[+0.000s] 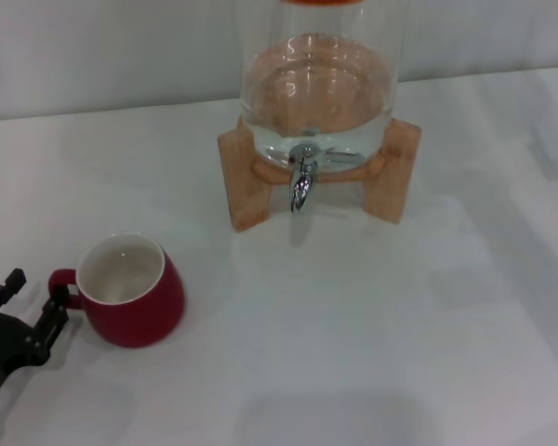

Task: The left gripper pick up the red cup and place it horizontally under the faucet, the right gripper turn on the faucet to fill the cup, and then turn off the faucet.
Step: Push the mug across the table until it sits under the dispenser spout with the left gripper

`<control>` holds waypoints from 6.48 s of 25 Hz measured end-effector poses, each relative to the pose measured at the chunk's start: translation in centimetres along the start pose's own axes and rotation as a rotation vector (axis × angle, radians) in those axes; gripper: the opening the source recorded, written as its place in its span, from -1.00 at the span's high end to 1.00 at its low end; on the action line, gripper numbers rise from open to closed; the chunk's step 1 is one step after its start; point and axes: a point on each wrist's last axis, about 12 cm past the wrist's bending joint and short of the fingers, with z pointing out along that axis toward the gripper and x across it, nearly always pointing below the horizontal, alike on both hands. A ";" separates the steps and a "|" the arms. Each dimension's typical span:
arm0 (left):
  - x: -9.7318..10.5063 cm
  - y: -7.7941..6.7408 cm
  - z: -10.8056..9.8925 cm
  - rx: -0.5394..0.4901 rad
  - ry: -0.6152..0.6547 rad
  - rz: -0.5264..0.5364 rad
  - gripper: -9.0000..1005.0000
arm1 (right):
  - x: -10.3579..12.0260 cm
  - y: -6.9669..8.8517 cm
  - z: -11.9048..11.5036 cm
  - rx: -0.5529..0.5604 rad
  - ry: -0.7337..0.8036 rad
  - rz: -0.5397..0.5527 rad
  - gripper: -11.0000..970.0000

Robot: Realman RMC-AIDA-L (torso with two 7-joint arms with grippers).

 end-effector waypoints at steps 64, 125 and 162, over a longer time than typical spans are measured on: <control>-4.0 -1.0 7.5 0.184 -0.021 0.106 0.78 | -0.1 0.9 0.1 -0.061 -0.011 -0.003 -0.49; -5.9 -4.3 10.9 0.359 -0.014 0.218 0.77 | -0.2 1.3 0.5 -0.084 -0.022 -0.002 -0.49; -6.3 -5.6 12.2 0.413 0.023 0.276 0.76 | -0.3 1.5 0.9 -0.090 -0.028 -0.001 -0.49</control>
